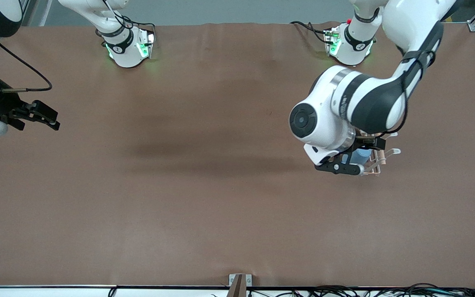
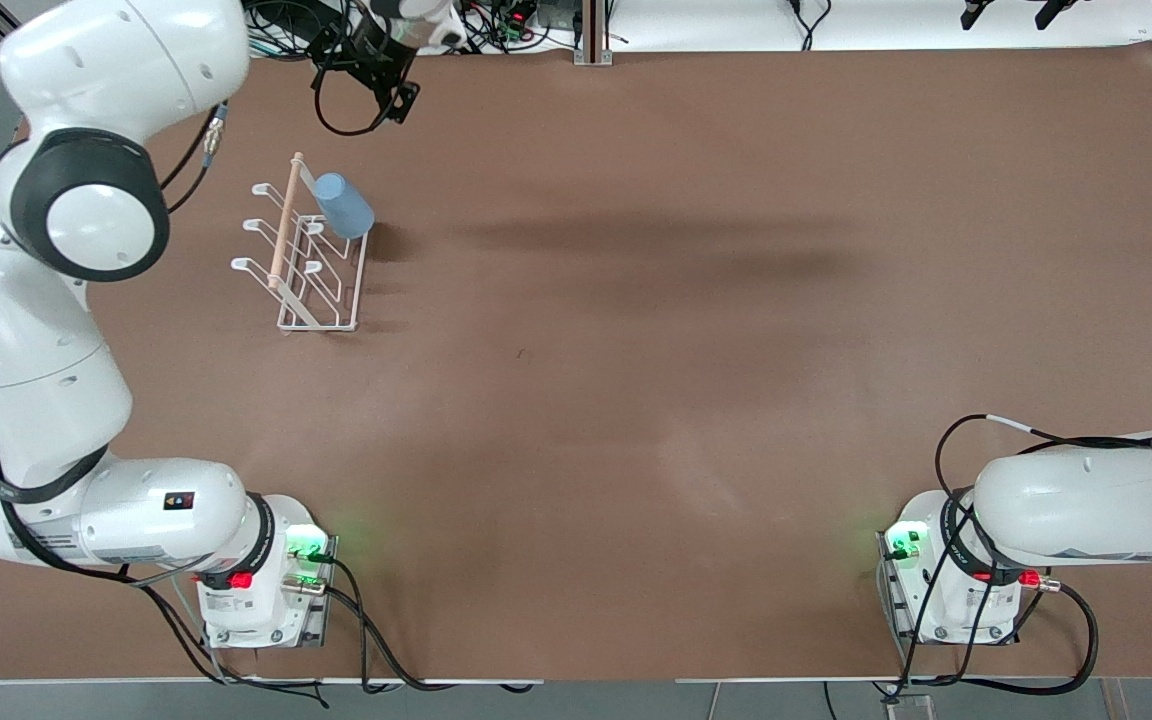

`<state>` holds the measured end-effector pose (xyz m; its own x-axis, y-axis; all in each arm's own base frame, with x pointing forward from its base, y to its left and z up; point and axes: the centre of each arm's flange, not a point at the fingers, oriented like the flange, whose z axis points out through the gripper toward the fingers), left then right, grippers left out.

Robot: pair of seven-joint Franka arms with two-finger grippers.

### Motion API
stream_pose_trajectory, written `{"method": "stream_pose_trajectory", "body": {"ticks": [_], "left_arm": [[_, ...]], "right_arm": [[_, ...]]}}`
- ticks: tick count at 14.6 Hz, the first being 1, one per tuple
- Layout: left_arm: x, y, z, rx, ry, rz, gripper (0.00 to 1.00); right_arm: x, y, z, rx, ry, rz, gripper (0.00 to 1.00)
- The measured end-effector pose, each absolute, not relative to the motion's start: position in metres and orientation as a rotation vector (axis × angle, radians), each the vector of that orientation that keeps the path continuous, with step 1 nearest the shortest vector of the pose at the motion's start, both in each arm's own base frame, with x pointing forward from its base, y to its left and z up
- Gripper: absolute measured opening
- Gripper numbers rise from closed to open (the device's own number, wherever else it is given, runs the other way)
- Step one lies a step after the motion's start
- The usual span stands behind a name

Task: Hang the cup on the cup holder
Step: 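Open the left gripper and lift it away from the hung cup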

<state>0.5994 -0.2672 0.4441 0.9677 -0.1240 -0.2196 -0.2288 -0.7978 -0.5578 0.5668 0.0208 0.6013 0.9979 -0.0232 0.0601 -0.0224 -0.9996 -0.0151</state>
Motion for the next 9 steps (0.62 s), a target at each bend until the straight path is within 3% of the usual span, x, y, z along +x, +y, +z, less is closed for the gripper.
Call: {"method": "stream_pose_trajectory", "body": {"ticks": [5,9], "left_arm": [[0.608,-0.211,0.546,-2.751,0.051,0.070,1.00],[0.597,-0.156,0.609,-2.938,-0.137,0.079,1.00]], "right_arm": [[0.567,0.021,0.600,-3.126,0.036,-0.090,1.00],[0.567,0.020,0.599,-3.126,0.037,-0.088,1.00]]}}
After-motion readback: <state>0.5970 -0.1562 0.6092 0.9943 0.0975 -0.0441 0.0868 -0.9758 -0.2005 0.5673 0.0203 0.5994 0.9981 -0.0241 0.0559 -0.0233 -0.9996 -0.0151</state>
